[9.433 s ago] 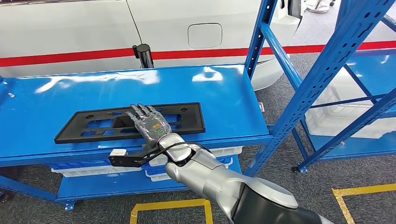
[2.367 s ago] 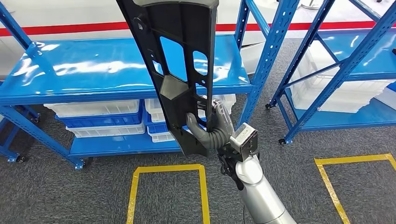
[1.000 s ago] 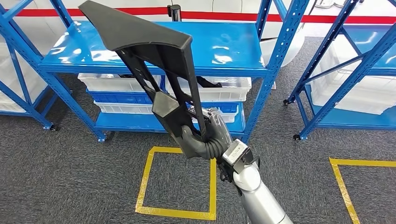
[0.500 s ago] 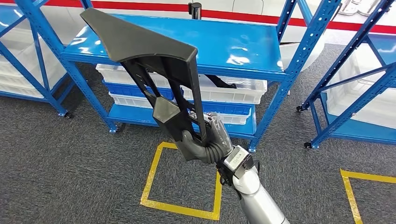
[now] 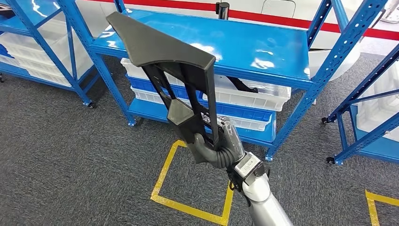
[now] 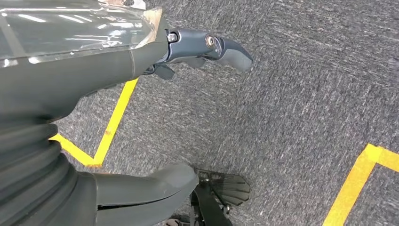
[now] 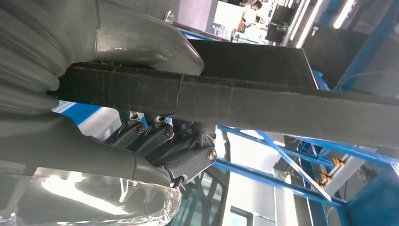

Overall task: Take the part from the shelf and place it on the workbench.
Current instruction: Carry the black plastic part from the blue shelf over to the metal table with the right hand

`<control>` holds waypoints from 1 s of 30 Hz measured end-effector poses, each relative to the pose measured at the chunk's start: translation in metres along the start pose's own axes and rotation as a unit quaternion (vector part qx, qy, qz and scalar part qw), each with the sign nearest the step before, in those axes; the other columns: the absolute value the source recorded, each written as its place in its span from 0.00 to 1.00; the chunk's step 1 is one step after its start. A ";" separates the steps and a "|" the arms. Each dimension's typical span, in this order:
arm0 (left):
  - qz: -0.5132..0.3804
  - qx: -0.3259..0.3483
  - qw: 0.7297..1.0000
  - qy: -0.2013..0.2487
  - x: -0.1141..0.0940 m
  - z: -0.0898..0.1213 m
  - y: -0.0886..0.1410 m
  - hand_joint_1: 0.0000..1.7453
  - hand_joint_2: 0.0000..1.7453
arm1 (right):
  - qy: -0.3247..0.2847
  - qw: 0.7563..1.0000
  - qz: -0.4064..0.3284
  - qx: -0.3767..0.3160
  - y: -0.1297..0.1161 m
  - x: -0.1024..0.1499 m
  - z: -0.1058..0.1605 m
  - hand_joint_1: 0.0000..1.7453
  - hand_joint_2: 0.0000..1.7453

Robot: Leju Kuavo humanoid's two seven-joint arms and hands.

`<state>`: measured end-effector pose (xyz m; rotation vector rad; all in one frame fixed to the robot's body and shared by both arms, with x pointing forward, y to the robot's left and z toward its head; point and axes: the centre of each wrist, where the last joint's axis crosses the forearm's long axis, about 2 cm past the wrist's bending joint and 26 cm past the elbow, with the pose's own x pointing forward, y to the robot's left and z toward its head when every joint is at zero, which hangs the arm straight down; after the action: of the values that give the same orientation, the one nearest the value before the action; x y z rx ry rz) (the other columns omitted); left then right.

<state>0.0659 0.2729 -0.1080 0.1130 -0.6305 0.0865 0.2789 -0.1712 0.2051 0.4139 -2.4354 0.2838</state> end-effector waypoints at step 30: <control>0.005 0.007 1.000 0.002 -0.009 0.004 0.003 0.00 1.00 | 0.038 0.999 0.017 -0.024 -0.005 0.001 0.029 1.00 1.00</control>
<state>0.0557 0.2746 -0.1096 0.1225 -0.6258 0.0999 0.2638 -0.1847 0.1835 0.3338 -2.3715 0.2510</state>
